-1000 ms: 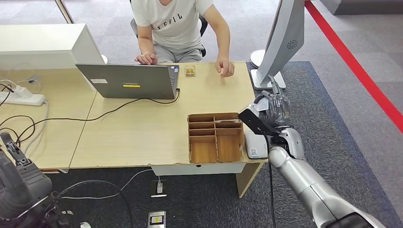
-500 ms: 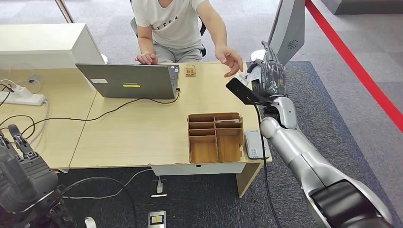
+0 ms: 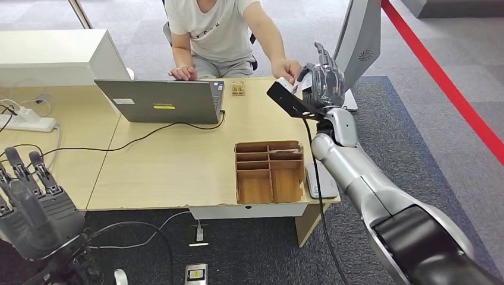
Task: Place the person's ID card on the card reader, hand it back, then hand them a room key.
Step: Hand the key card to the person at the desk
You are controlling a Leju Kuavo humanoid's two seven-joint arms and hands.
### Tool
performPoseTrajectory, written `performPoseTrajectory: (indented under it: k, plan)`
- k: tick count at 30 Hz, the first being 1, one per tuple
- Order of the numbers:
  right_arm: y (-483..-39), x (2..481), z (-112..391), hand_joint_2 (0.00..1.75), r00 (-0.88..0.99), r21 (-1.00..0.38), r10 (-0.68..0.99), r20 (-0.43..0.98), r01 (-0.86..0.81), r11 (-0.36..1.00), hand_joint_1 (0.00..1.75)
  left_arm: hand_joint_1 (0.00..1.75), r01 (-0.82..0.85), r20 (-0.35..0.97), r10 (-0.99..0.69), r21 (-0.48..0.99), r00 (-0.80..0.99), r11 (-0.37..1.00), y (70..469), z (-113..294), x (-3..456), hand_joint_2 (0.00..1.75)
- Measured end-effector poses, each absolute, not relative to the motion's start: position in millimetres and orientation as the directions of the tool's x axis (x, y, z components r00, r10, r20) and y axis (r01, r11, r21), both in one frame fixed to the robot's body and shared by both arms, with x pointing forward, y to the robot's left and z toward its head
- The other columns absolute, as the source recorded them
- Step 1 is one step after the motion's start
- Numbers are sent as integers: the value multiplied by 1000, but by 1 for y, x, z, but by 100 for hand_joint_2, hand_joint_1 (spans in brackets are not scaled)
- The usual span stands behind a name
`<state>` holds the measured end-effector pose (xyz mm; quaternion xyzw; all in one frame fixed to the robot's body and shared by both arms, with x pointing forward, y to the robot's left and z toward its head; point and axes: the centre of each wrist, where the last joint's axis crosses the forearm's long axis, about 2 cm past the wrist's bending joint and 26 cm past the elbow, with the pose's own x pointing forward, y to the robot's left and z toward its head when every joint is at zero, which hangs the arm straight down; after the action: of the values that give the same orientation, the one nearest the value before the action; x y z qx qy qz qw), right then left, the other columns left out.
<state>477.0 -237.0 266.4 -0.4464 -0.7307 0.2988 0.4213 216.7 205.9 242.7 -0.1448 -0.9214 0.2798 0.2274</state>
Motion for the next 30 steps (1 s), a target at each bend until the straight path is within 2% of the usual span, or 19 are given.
performPoseTrajectory:
  k: [17,18,21,22,30]
  plan:
    - [-216,476,253,175,-204,-872,928,311,326,364,175,0,141,357,400,-573,-844,808,207,235,221,175]
    - [-215,476,252,175,-204,-875,929,308,323,361,151,0,140,357,400,-572,-844,808,208,234,221,175]
    - [-212,475,250,175,-208,-882,932,298,314,352,20,0,139,357,398,-572,-845,809,209,234,221,175]
    - [-211,474,249,175,-209,-884,933,294,313,349,0,0,138,357,397,-572,-846,809,209,234,222,175]
    - [-208,474,248,175,-195,-879,938,286,335,338,0,0,128,359,386,-569,-850,812,212,234,222,175]
